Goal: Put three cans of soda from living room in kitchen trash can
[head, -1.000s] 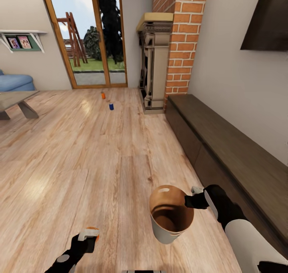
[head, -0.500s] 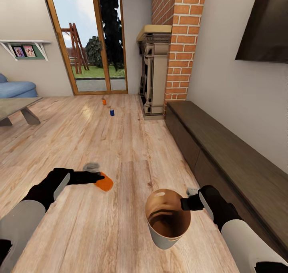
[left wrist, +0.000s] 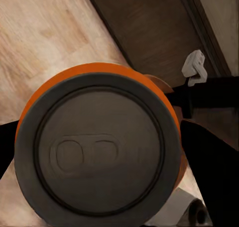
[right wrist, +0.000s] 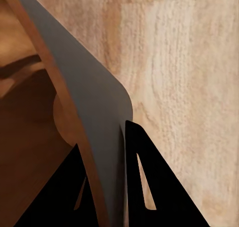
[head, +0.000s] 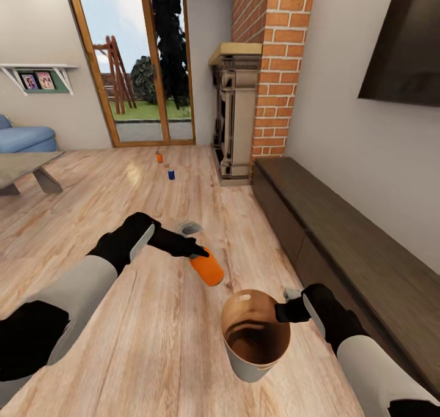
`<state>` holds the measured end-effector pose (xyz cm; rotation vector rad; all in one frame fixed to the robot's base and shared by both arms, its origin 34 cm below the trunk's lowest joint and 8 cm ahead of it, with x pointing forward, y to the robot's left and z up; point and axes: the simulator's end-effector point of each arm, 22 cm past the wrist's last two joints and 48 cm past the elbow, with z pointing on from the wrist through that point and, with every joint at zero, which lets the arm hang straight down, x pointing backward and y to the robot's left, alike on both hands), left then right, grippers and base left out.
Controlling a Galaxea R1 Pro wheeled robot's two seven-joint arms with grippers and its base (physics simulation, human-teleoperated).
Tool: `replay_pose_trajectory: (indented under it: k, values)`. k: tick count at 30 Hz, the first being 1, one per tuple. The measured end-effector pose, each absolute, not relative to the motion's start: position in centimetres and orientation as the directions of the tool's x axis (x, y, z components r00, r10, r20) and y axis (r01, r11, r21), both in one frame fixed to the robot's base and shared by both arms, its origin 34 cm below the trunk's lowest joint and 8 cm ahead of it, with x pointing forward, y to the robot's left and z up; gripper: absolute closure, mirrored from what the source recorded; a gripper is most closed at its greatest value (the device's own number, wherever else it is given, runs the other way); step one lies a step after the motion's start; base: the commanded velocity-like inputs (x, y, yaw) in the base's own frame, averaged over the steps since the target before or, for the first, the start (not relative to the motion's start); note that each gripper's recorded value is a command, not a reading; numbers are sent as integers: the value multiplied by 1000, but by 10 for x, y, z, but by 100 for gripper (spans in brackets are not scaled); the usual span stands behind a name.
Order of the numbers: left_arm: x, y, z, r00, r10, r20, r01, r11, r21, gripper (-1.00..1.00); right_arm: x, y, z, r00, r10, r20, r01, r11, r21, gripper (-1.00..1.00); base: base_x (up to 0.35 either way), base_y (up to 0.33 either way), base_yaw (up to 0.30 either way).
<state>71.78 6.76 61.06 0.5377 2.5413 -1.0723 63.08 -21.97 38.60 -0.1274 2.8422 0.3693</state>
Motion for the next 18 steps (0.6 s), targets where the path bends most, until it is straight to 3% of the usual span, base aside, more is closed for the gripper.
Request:
replay_pose_trajectory:
  k: [7,18]
  values:
    - [714,52,617,-878,260,-402,467,649,-600,100,652,-198,417,-952,-54,-300,-136,956,260,100,0,0,0]
    - [703,32,621,-844,384,-375,535,656,-532,100,652,-200,419,-977,-78,-196,-117,974,196,100,0,0,0]
